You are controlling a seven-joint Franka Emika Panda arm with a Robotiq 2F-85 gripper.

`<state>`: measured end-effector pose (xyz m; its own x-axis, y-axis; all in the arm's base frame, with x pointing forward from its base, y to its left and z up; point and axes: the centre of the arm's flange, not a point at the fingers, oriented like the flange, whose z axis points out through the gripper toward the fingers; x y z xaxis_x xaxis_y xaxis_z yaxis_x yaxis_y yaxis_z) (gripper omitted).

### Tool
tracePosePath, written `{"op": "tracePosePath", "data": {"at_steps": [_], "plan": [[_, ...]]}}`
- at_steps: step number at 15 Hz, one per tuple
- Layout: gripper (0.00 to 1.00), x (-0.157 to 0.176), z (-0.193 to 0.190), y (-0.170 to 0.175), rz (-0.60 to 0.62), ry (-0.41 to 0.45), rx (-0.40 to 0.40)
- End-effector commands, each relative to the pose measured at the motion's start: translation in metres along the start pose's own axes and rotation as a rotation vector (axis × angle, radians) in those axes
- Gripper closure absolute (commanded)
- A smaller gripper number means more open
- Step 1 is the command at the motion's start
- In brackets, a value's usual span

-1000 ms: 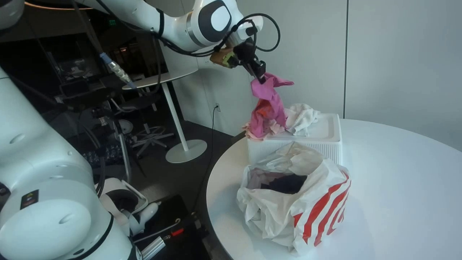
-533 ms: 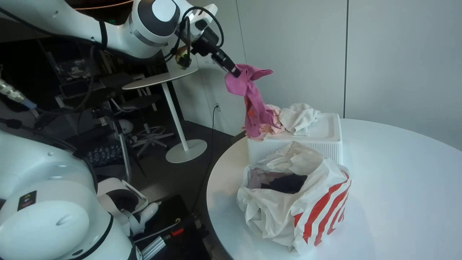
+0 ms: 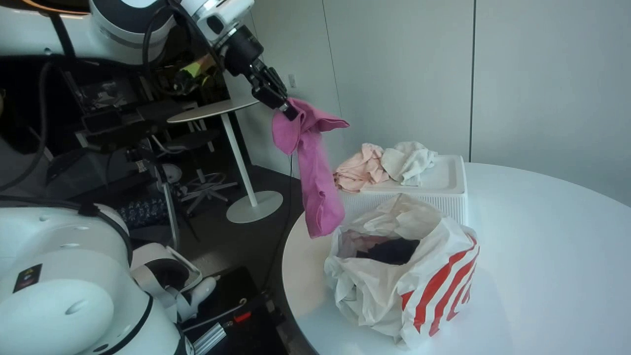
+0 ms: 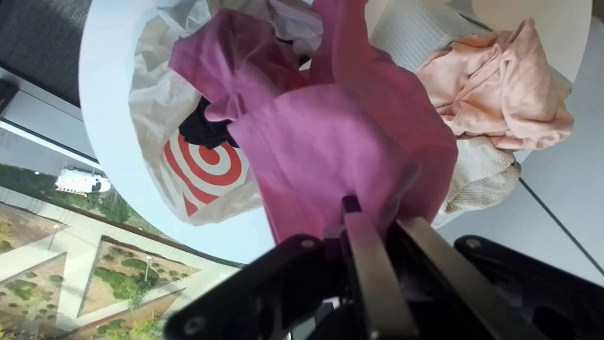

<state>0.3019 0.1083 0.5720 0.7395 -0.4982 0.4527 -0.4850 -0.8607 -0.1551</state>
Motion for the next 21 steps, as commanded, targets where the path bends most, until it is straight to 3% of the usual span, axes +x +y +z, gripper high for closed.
{"op": "tracePosePath", "data": {"at_steps": [1, 9, 21], "plan": [[0.93, 0.02, 0.001, 0.034, 0.081, 0.021, -0.068], [0.93, 0.051, 0.073, 0.055, 0.073, 0.007, -0.069], [0.94, 0.059, 0.118, 0.016, -0.113, 0.124, 0.058]]}}
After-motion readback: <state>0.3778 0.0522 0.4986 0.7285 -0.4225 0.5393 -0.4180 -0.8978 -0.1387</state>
